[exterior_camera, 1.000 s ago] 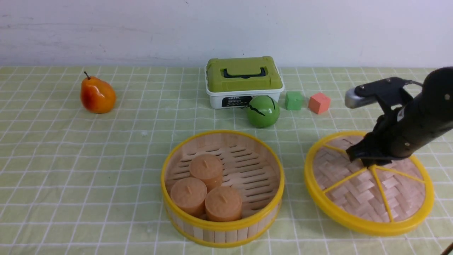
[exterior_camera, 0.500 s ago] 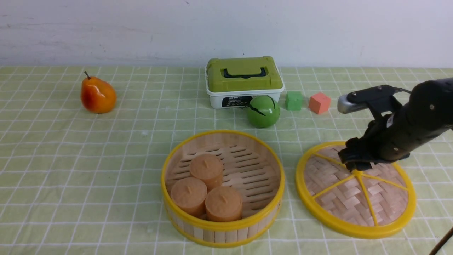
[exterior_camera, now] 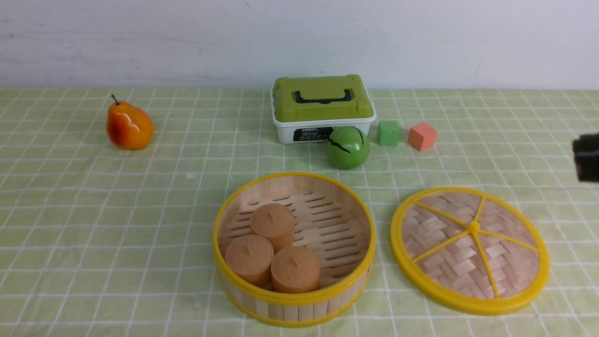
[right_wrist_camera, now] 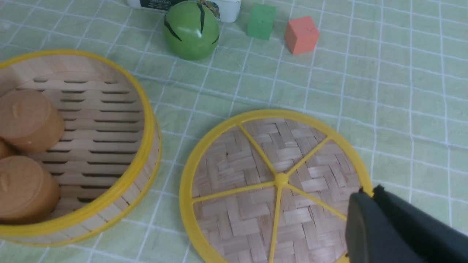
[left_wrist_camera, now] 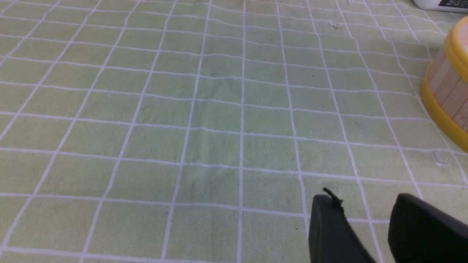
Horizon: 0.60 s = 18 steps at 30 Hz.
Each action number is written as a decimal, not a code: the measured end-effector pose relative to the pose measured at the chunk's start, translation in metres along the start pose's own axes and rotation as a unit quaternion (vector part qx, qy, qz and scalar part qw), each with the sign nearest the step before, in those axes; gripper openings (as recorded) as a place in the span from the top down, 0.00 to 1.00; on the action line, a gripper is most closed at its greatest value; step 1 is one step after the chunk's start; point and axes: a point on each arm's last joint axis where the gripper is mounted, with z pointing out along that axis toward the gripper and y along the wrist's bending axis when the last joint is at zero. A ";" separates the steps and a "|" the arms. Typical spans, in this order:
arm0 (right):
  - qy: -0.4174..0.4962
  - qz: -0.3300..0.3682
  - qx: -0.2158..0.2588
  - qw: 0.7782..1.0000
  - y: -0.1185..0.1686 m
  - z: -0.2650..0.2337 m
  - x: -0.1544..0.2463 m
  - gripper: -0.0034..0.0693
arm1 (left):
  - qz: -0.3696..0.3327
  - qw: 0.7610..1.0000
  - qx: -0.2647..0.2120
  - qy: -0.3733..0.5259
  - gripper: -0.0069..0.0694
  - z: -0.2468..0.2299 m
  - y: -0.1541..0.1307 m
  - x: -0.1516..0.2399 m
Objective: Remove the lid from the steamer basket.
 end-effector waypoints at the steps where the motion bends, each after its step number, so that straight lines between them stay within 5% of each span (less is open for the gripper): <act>1: 0.000 0.000 0.000 1.000 0.000 -0.004 0.006 0.98 | 0.000 1.000 0.000 0.000 0.60 0.000 0.000 0.000; 18: -0.051 -0.007 -0.001 0.999 0.004 -0.071 0.064 0.98 | 0.000 1.000 0.000 0.000 0.60 0.000 0.000 0.000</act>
